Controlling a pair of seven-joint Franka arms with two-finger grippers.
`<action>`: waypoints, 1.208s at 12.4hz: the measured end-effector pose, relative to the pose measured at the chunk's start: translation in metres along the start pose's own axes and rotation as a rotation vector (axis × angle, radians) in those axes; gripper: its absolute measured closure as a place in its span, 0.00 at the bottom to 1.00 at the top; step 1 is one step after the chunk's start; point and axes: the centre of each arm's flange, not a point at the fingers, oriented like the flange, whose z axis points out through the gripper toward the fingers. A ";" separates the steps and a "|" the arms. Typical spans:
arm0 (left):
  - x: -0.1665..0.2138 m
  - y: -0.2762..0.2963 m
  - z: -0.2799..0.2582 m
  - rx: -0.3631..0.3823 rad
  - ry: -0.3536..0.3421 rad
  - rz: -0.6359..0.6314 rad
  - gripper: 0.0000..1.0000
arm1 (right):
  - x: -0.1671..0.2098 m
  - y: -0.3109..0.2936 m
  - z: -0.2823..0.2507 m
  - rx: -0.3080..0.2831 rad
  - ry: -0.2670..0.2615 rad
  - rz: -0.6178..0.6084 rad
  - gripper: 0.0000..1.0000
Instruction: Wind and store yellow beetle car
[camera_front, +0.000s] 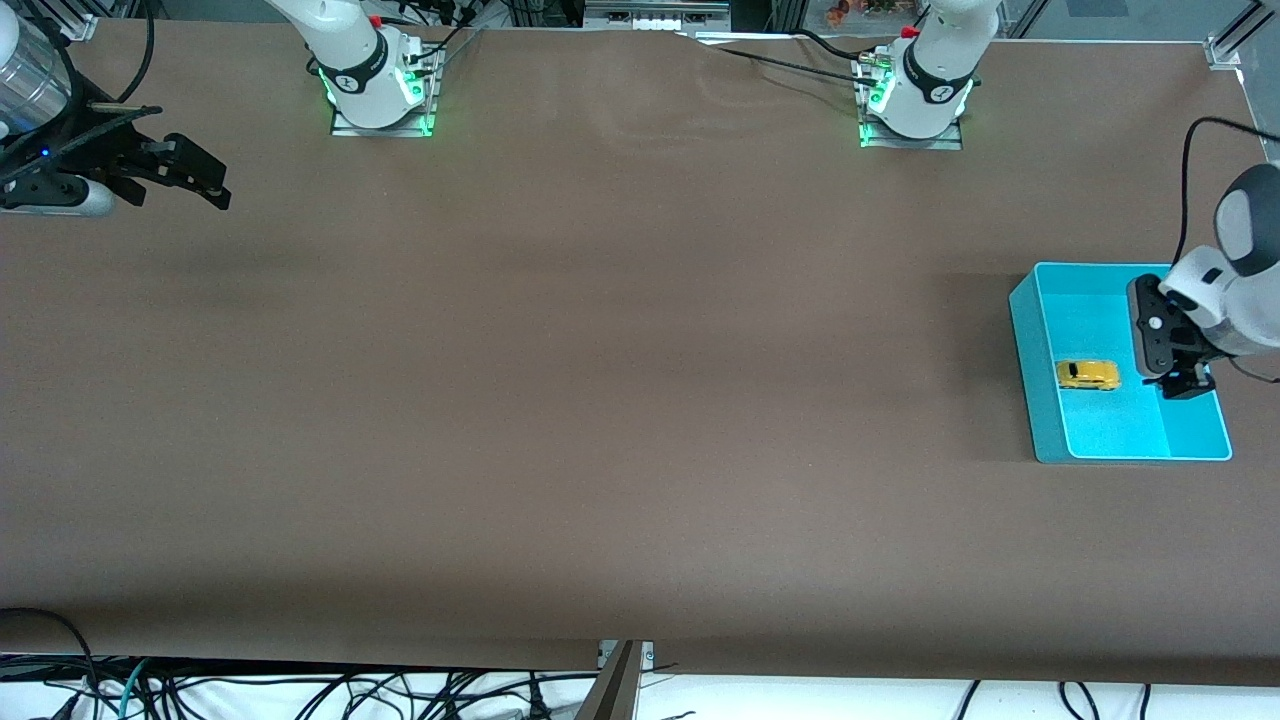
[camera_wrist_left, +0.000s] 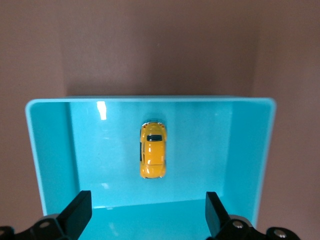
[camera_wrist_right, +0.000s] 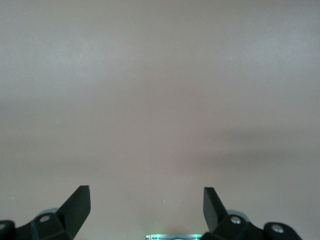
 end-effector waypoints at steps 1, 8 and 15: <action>0.010 0.000 -0.026 -0.012 -0.005 -0.034 0.00 | 0.000 0.000 0.000 0.000 0.002 0.000 0.00; 0.108 0.006 -0.131 -0.011 0.124 -0.425 0.00 | 0.002 -0.001 0.000 0.000 0.005 -0.003 0.00; 0.187 0.023 -0.184 0.029 0.147 -0.810 0.00 | 0.002 -0.002 0.001 0.001 0.004 -0.004 0.00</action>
